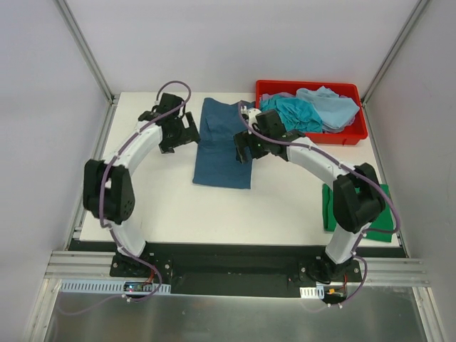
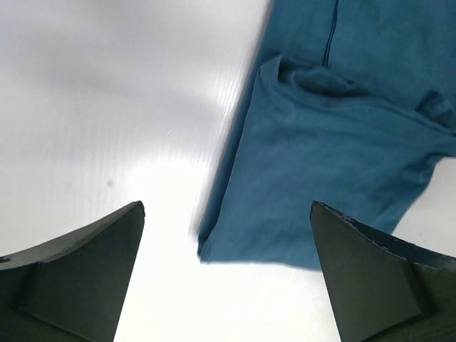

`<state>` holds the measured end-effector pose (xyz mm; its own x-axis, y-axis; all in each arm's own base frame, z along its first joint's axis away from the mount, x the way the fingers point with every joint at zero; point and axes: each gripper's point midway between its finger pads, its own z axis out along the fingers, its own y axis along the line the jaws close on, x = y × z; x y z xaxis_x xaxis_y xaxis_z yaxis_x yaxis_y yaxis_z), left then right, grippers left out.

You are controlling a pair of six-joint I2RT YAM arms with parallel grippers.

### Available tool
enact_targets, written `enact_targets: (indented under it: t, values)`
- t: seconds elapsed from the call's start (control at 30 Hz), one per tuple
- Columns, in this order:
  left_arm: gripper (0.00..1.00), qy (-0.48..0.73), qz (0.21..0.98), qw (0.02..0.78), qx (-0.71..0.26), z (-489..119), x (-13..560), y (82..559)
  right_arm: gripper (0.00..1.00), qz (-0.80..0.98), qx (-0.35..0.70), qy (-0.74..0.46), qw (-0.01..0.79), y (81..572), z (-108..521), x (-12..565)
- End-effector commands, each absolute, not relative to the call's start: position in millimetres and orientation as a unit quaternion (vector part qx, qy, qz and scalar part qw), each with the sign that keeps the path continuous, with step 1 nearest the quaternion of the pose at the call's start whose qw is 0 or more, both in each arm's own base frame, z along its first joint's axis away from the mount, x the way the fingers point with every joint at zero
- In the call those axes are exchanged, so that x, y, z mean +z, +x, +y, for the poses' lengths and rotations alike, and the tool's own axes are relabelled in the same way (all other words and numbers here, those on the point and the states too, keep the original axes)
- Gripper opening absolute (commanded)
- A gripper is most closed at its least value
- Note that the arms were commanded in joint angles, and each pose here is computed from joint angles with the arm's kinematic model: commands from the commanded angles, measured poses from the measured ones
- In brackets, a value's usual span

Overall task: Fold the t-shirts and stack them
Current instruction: Fold the folded rectangular tshirt in 1/3 of the way

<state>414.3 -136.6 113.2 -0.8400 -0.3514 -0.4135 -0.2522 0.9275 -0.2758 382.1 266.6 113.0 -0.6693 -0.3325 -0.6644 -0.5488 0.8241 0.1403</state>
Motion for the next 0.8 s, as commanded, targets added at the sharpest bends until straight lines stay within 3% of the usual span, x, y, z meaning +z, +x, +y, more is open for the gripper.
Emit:
enact_targets:
  t: [0.0,0.2,0.43,0.57,0.77]
  values:
    - [0.99,-0.212,0.938,0.265,-0.075,-107,136,372,0.96,0.876,0.233,-0.274,0.323,349,298,131]
    - [0.99,-0.240,0.940,0.232,-0.069,-94,111,314,0.96,0.864,0.283,-0.292,0.297,347,342,123]
    - [0.99,-0.253,0.946,0.191,-0.062,-89,82,275,0.96,0.878,0.246,-0.274,0.307,410,365,94]
    - [0.99,-0.255,0.948,0.176,-0.070,-92,75,268,0.96,0.897,0.223,-0.253,0.286,443,360,63]
    - [0.99,-0.246,0.948,0.176,-0.099,-104,78,278,0.96,0.883,0.213,-0.290,0.303,460,365,87]
